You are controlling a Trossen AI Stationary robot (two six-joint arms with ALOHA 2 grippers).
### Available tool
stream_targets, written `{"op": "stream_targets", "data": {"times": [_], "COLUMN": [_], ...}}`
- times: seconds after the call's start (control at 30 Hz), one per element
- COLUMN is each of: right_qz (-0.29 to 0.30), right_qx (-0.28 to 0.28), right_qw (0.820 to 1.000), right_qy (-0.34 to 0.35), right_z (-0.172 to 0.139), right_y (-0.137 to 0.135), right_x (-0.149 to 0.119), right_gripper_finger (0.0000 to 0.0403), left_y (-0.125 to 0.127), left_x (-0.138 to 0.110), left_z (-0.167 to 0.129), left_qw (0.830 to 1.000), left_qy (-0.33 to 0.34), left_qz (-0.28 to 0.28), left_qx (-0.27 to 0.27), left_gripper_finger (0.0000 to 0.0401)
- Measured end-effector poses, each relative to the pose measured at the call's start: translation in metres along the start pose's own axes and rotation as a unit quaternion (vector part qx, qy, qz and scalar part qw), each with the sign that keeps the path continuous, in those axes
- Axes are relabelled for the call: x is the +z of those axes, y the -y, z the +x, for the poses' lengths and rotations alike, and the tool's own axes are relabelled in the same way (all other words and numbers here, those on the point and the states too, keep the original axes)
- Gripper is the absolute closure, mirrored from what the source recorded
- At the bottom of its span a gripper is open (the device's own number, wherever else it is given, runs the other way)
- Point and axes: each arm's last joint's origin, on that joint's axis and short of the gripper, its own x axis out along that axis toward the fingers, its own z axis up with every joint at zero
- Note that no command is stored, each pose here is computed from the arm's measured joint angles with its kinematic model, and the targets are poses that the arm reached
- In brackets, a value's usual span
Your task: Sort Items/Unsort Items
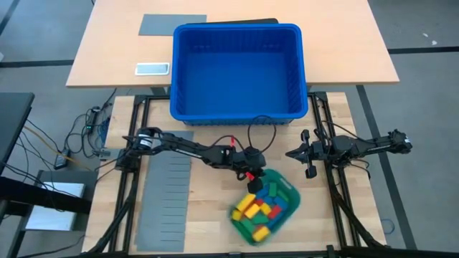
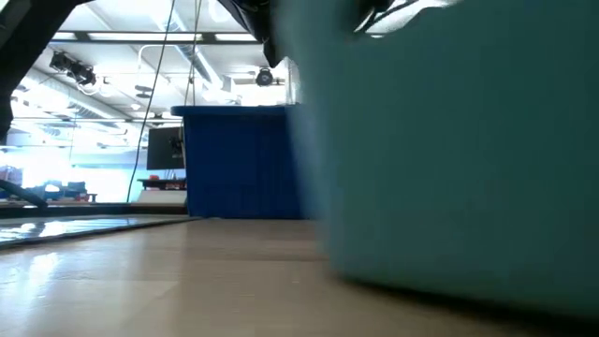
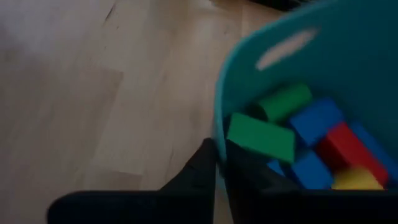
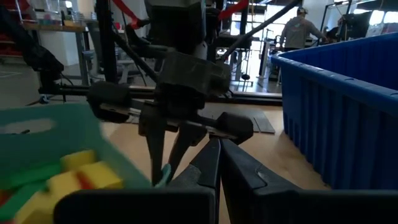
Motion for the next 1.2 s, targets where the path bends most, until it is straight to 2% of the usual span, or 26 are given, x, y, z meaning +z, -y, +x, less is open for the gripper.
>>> {"op": "stream_targets", "data": {"times": [0.3, 0.6, 0.73, 0.9, 1.03, 1.2], "right_qz": [0.000, 0.000, 0.008, 0.017, 0.025, 0.081], "right_qx": [0.000, -0.001, -0.024, -0.028, -0.028, -0.021], "right_qw": [1.000, 1.000, 0.998, 0.994, 0.991, 0.988], "right_qy": [0.000, 0.003, 0.050, 0.106, 0.128, 0.133], "right_z": [0.000, 0.000, -0.001, -0.002, -0.003, -0.003], "right_y": [0.000, 0.000, 0.002, 0.004, 0.004, 0.004], "right_x": [0.000, 0.001, 0.010, 0.022, 0.026, 0.027], "right_gripper_finger": [0.0389, 0.0389, 0.0389, 0.0389, 0.0389, 0.0389], "left_y": [-0.003, -0.001, 0.000, 0.004, 0.003, 0.007], "left_x": [0.003, 0.007, 0.013, 0.024, 0.022, 0.012], "left_z": [-0.007, -0.016, -0.028, -0.051, -0.069, -0.093], "left_qw": [0.999, 0.999, 0.998, 0.998, 0.996, 0.988], "left_qy": [-0.021, -0.023, -0.027, -0.023, -0.066, -0.149], "left_qz": [-0.001, 0.027, 0.038, 0.045, 0.051, 0.052], "left_qx": [-0.036, -0.036, -0.034, -0.036, -0.024, -0.007], "left_gripper_finger": [0.0374, 0.0332, 0.0316, 0.0305, 0.0308, 0.0321]}}
